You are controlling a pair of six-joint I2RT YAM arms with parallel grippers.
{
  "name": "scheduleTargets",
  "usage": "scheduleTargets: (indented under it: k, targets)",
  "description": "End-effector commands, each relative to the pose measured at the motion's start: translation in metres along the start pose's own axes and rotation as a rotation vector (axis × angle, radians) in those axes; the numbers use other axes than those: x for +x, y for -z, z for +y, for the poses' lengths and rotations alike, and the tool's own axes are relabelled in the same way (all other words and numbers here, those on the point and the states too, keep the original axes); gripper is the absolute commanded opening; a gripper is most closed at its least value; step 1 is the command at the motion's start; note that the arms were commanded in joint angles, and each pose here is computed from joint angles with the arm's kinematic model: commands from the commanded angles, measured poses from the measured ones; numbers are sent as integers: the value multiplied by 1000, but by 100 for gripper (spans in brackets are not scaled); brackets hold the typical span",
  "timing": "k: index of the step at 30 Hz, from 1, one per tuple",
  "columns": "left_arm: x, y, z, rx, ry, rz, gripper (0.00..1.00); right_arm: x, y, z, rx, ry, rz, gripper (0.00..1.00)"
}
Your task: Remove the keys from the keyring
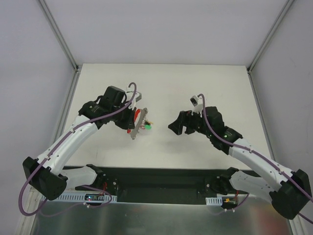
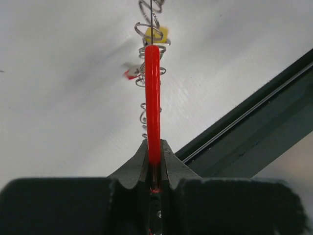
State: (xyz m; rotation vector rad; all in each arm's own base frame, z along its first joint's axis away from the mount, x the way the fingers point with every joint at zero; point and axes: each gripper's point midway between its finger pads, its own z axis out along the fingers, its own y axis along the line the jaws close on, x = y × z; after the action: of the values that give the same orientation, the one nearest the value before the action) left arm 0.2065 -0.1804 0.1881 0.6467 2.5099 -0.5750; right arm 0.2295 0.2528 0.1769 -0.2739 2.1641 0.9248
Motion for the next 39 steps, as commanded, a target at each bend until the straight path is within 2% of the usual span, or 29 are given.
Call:
scheduleTargets:
  k: [1, 4, 8, 11, 15, 16, 18, 21, 27, 36, 39]
  targets:
    - [0, 17, -21, 114, -137, 3, 0, -31, 24, 15, -74, 220, -211, 85]
    - [2, 21, -23, 127, -197, 15, 0, -43, 41, 23, -103, 273, -296, 87]
    - [-5, 35, -30, 121, -399, -13, 0, -45, 51, 44, -205, 304, -318, 93]
    - [-23, 60, -59, 243, -474, -93, 0, -40, 54, 56, -279, 318, -295, 98]
    - [-34, 89, -93, 401, -534, -162, 0, -29, 58, 60, -332, 366, -325, 96]
    - [-34, 93, -96, 418, -534, -164, 0, -39, 69, 69, -365, 393, -408, 96]
    - [-36, 102, -106, 462, -548, -181, 0, -30, 71, 66, -385, 430, -454, 96]
    - [-35, 113, -116, 512, -565, -194, 0, -39, 96, 88, -493, 498, -587, 96]
    - [-29, 140, -140, 638, -611, -247, 0, -30, 99, 112, -606, 596, -532, 94]
    - [-21, 148, -143, 657, -617, -262, 0, -23, 109, 167, -813, 738, -487, 88]
    - [-20, 144, -141, 651, -618, -254, 0, -22, 106, 175, -826, 747, -476, 86]
